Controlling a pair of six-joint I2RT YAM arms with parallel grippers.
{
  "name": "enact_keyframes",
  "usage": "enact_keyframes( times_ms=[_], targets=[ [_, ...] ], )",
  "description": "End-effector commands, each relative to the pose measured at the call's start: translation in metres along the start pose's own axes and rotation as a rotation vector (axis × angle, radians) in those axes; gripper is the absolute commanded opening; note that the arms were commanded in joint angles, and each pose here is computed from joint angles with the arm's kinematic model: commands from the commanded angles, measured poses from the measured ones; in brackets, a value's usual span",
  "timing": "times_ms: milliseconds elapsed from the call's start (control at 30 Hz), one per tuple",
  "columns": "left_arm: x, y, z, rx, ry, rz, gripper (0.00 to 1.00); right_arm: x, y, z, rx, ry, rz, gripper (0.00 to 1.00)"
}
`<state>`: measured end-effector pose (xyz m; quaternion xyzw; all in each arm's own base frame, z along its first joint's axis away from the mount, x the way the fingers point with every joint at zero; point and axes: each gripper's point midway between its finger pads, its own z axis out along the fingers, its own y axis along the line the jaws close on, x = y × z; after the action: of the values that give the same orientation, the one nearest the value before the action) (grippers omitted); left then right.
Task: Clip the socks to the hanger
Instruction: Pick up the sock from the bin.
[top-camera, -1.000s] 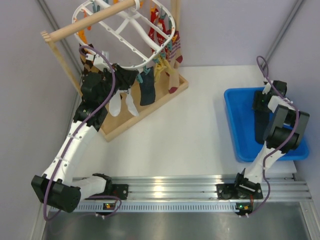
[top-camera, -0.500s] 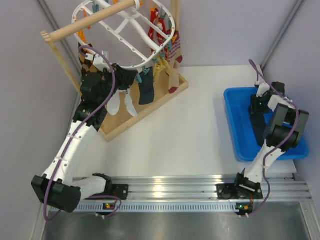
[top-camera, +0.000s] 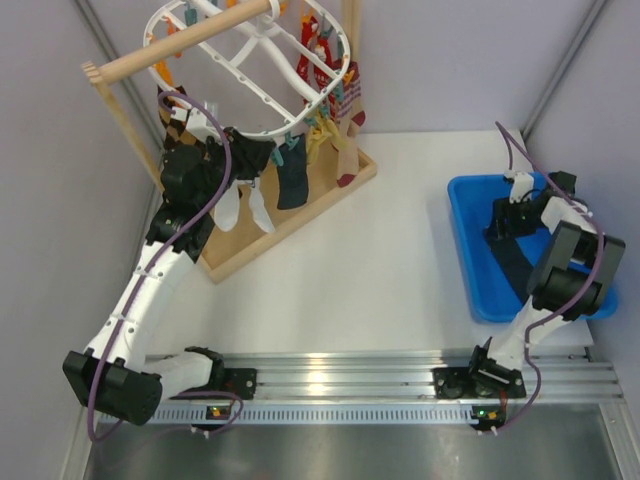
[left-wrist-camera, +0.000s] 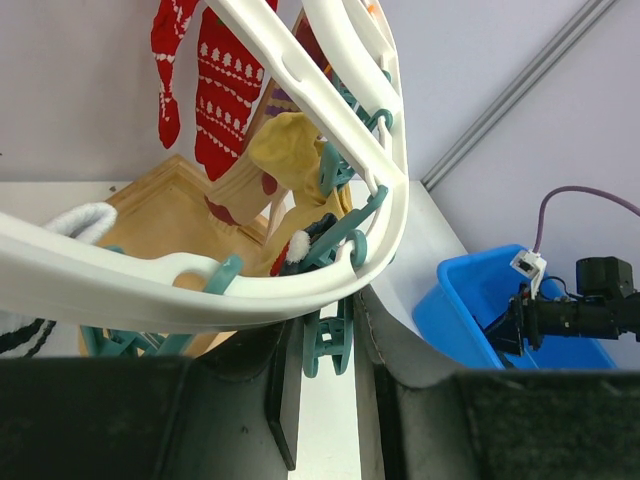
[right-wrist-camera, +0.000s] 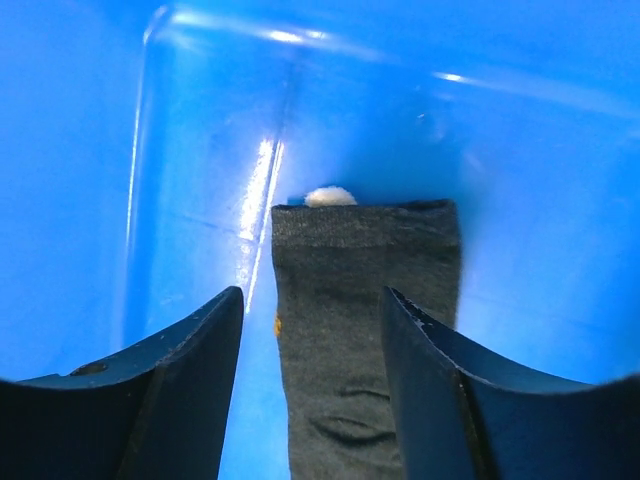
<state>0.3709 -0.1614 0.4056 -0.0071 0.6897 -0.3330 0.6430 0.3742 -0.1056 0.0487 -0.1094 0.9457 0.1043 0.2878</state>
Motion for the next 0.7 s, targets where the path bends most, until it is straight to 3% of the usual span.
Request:
enact_keyframes(
  times_ms=[0, 500, 633, 667],
  targets=[
    [-0.018, -0.007, -0.005, 0.015, -0.046, 0.014, 0.0, -0.033, -0.009, -0.025, 0.036, -0.114, -0.034, 0.57],
    [-0.013, 0.0, -0.008, -0.011, -0.026, 0.012, 0.0, 0.012, -0.04, 0.017, 0.051, 0.077, -0.117, 0.56],
    [-0.013, 0.0, -0.008, -0.009, -0.027, 0.014, 0.0, 0.018, -0.036, 0.019, 0.033, 0.086, -0.133, 0.42],
    [-0.013, -0.001, -0.008, -0.005, -0.025, 0.013, 0.0, 0.015, -0.03, 0.018, 0.009, 0.073, -0.133, 0.22]
  ],
)
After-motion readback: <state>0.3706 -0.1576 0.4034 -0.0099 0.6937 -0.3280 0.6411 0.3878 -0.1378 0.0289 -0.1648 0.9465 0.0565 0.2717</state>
